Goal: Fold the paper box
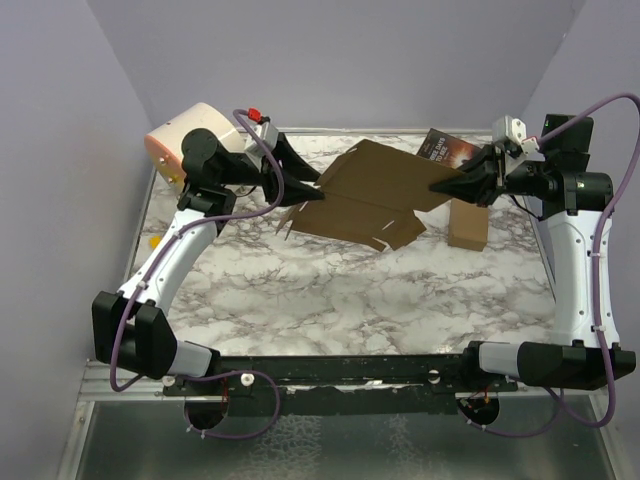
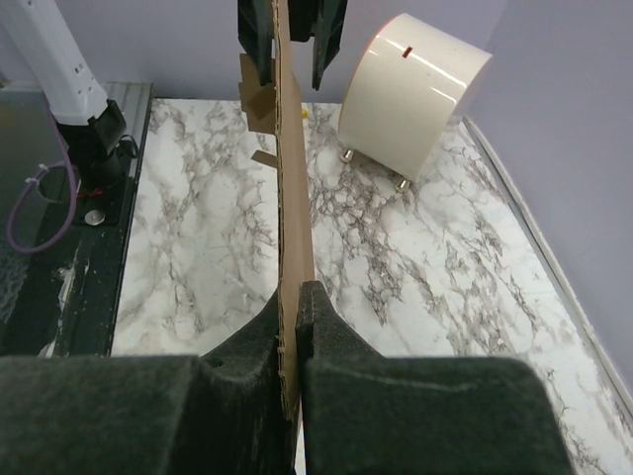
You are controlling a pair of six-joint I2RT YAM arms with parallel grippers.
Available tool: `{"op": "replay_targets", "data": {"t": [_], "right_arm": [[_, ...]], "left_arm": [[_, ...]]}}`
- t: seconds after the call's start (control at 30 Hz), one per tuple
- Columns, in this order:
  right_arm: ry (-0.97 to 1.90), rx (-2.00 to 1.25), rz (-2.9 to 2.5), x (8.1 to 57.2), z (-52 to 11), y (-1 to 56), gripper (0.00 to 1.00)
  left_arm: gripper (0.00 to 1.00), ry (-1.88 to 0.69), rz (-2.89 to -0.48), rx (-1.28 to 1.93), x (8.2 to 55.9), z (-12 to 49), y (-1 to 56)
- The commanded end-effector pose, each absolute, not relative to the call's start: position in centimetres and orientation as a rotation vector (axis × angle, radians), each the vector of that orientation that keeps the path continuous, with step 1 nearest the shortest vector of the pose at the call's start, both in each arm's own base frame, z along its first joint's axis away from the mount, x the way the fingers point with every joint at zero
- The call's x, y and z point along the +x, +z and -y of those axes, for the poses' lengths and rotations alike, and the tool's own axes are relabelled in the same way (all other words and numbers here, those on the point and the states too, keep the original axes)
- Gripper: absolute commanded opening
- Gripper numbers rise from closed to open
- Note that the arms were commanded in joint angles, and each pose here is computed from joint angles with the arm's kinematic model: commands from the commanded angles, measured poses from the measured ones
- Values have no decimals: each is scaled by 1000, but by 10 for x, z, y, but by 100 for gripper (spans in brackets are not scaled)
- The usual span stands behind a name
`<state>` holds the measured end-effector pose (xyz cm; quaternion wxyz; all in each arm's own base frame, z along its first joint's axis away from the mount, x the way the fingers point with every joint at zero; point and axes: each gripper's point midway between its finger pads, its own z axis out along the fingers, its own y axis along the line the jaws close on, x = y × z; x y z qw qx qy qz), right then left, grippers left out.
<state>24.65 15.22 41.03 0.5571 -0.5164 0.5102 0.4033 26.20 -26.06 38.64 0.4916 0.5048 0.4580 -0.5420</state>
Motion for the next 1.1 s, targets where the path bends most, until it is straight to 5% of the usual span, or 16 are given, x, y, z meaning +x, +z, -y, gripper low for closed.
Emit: {"op": "replay_targets", "data": {"t": [0.0,0.43,0.67,0.7,0.77,0.83,1.07], "right_arm": [[984,-1238,-1143,237,-157,420,1],[989,-1237,-1142,236,-158,419,1],[979,-1224,-1172,239,-156,415,1],[976,-1217,-1185,240,-156,415,1],[950,-1203,-1215,246,-154,413,1],[924,-1185,-1249,253,-152,410,1],[893,-1114,-1345,272,-147,409,1]], "left_arm": [[39,-1297,-1056,1261,261,266,398],[1,-1291,-1045,1267,261,268,400],[0,-1247,-1020,1248,262,267,406],[5,-1231,-1017,1236,263,266,409],[37,-1180,-1034,1172,271,260,413],[52,-1096,-1065,1061,285,246,420],[66,-857,-1134,532,306,156,439]]}}
